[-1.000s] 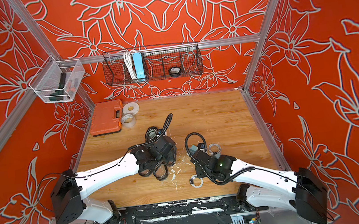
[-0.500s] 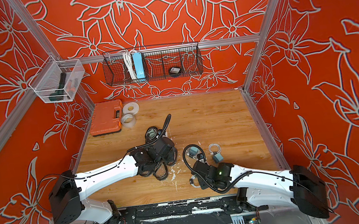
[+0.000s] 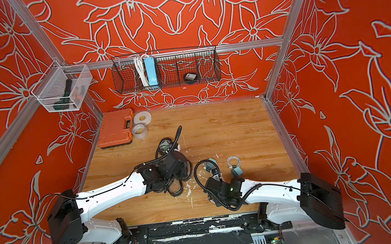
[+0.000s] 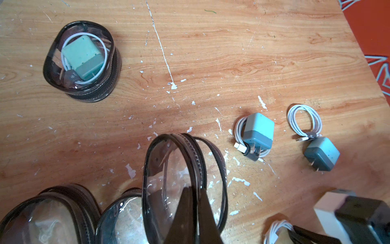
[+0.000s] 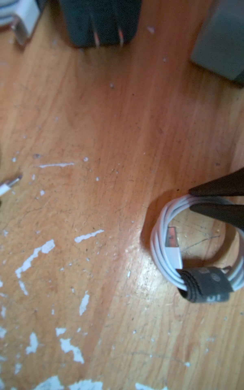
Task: Pack away charging kits
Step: Pick up the charging cable from the center of the board.
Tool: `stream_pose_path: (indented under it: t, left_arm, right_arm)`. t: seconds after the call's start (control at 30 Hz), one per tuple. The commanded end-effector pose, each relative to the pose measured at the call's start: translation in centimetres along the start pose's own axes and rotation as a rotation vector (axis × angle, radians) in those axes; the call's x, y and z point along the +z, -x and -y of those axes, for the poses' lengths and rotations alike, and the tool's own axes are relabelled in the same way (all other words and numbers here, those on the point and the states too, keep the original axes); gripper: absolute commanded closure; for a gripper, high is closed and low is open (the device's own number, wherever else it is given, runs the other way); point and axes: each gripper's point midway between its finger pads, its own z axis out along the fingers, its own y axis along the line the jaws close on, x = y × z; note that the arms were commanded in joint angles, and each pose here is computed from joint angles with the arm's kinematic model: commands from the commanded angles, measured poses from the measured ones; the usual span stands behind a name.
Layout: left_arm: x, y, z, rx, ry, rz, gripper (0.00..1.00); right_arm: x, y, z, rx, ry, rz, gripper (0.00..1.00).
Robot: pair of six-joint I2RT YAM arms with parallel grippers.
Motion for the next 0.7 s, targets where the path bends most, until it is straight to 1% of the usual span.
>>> stream_pose_path:
  t: [0.0, 0.13, 0.3, 0.47, 0.57, 0.67]
  left_arm:
    - [-1.1, 1.1, 1.1, -0.001, -0.083, 0.042, 1.0]
    - [-1.4, 1.1, 1.7, 0.001, -0.134, 0.046, 1.0]
    - [-1.2, 0.5, 2.3, 0.016, -0.169, 0.024, 1.0]
    - [-0.9, -0.2, 2.5, 0.018, -0.19, 0.009, 1.0]
    - [-0.7, -0.7, 2.8, 0.019, -0.207, -0.004, 1.0]
    - [-0.4, -1.2, 3.6, 0.02, -0.252, -0.024, 1.0]
  right_arm:
    - [0.4, -0.2, 1.0, 0.014, -0.041, 0.025, 1.0]
    - [-1.1, 1.8, 0.3, 0.046, 0.003, 0.105, 1.0]
    - [-4.8, 5.3, -0.7, 0.094, 0.079, 0.242, 1.0]
    - [-8.2, 8.0, -0.9, 0.138, 0.146, 0.36, 1.0]
    - [-9.6, 9.3, -1.5, 0.145, 0.189, 0.412, 1.0]
    - [-10.1, 10.3, -2.1, 0.148, 0.209, 0.426, 1.0]
